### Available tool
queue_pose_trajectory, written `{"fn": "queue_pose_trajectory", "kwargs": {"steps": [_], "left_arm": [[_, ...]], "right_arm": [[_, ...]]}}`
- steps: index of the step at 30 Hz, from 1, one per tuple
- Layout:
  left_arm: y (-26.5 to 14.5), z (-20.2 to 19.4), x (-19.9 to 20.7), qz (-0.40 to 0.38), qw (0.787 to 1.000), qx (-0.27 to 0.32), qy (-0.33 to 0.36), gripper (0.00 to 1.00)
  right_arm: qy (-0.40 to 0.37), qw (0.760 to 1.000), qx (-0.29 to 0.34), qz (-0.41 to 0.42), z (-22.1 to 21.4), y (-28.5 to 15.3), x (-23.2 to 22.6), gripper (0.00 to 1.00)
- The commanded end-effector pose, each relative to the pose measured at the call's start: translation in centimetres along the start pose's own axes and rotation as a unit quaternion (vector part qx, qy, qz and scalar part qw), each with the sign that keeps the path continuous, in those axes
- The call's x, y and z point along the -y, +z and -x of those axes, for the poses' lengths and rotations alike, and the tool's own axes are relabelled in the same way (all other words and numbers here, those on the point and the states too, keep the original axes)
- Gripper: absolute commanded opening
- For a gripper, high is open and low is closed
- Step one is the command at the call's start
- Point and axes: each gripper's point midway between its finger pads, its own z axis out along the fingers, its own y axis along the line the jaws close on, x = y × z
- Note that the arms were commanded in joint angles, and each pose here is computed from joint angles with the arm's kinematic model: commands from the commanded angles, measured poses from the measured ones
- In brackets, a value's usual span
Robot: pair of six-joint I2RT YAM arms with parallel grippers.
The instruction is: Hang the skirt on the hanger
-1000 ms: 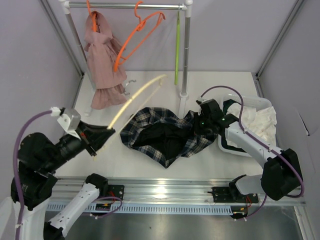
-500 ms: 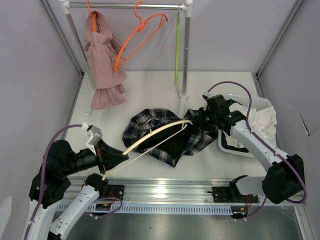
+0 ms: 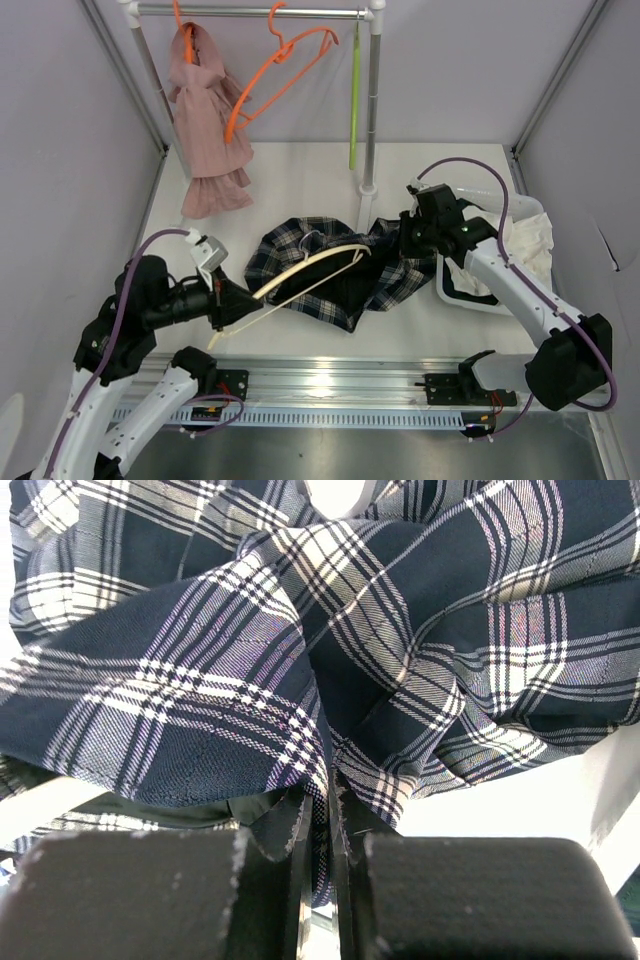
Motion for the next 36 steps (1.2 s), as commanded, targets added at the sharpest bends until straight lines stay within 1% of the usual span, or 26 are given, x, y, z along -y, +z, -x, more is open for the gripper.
{"fn": "queue_pose_trajectory", "kwargs": {"steps": [1, 9, 19, 21, 23, 24, 25, 27, 28, 36], "left_arm": [[0.3, 1.8, 0.1, -0.008, 0.999, 0.015, 0.03, 0.0], [1.5, 2.9, 0.5, -0.038, 0.999, 0.013, 0.028, 0.0], [4.2, 4.5, 0.8, -0.056, 0.998, 0.02, 0.022, 0.0], [5.0, 4.6, 1.0, -0.054, 0.998, 0.02, 0.026, 0.0], [6.2, 4.3, 1.1, -0.054, 0.998, 0.006, 0.029, 0.0], [6.6, 4.3, 0.6, -0.038, 0.999, 0.007, 0.029, 0.0], [7.3, 4.1, 0.6, -0.038, 0.999, 0.001, 0.03, 0.0], [7.9, 4.1, 0.4, -0.036, 0.999, 0.001, 0.027, 0.0], [8.2, 4.6, 0.4, -0.036, 0.999, 0.011, 0.03, 0.0], [10.3, 4.6, -1.2, -0.01, 1.0, 0.01, 0.018, 0.0]], "right_arm": [[-0.015, 0.998, 0.051, 0.02, 3.0, -2.9, -1.4, 0.01], [-0.024, 0.996, 0.072, 0.041, 4.9, -5.1, -3.0, 0.02], [-0.031, 0.996, 0.065, 0.059, 4.3, -5.4, -4.5, 0.01], [-0.032, 0.996, 0.065, 0.061, 4.2, -5.4, -4.8, 0.01], [-0.035, 0.995, 0.066, 0.064, 4.2, -5.5, -5.0, 0.01], [-0.033, 0.995, 0.065, 0.064, 4.1, -5.5, -5.1, 0.01], [-0.035, 0.995, 0.068, 0.066, 4.3, -5.7, -5.3, 0.01], [-0.037, 0.995, 0.068, 0.067, 4.2, -5.9, -5.6, 0.01], [-0.038, 0.995, 0.068, 0.066, 4.2, -6.0, -5.6, 0.01], [-0.042, 0.993, 0.08, 0.075, 3.9, -7.5, -6.4, 0.01]]}}
